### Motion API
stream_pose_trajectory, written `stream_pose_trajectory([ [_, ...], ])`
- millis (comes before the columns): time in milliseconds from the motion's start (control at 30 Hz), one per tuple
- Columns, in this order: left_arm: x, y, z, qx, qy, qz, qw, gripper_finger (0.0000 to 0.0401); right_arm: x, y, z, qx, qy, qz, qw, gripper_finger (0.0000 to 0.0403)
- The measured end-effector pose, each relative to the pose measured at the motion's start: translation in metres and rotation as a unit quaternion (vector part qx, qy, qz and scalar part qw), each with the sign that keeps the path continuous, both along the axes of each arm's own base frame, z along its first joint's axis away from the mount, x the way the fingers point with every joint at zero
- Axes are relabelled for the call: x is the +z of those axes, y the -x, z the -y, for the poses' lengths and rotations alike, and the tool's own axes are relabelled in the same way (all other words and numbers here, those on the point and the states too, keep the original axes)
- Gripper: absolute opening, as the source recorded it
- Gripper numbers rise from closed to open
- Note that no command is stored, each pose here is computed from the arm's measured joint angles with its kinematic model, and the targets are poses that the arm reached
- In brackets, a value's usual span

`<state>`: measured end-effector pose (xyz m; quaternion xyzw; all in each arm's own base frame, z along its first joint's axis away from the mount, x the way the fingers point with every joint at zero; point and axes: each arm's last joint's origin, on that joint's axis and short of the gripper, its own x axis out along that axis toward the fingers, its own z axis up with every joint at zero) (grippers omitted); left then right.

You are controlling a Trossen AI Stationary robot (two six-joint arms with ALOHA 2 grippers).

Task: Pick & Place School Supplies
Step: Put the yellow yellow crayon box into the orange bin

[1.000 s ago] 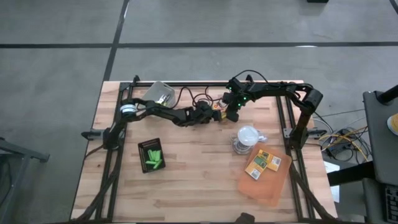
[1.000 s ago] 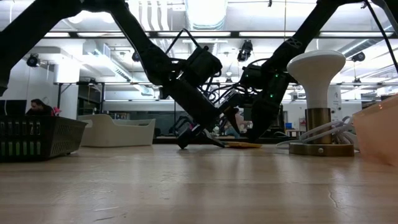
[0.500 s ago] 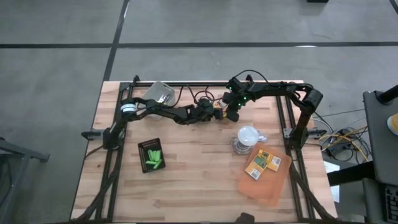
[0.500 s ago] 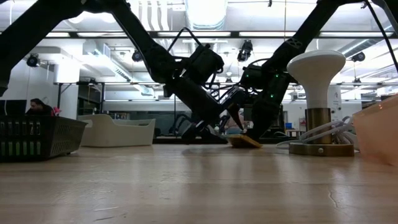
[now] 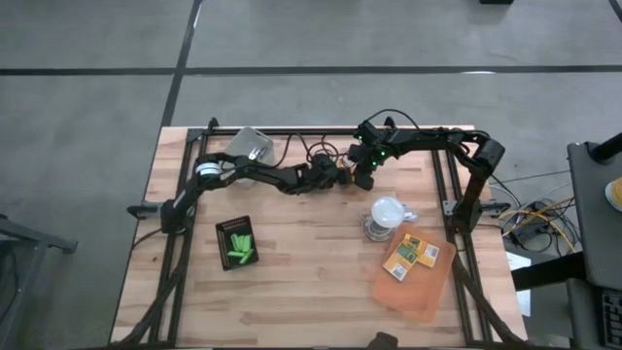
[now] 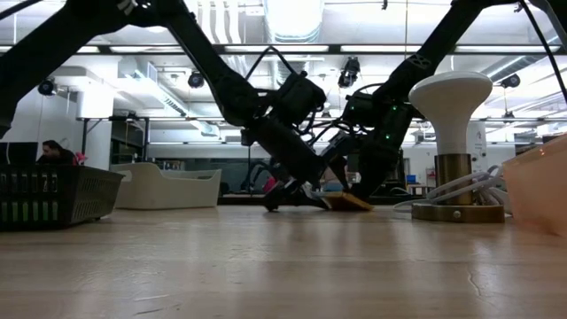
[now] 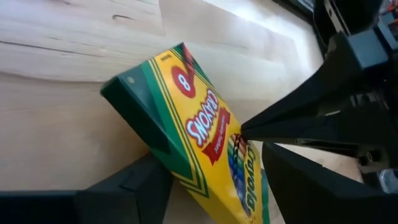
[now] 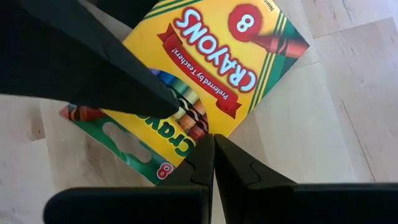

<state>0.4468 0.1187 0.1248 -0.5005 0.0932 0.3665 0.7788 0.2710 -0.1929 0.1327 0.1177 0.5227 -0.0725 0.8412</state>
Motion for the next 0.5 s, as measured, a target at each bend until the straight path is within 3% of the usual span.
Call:
stream_pose_trajectory([
  [500, 0.0011, -0.0011, -0.0001, -0.003, 0.007, -0.03, 1.0, 0.0128, 0.0001, -0.0002, 0.0, 0.002, 0.002, 0.001, 1.0, 0.0008],
])
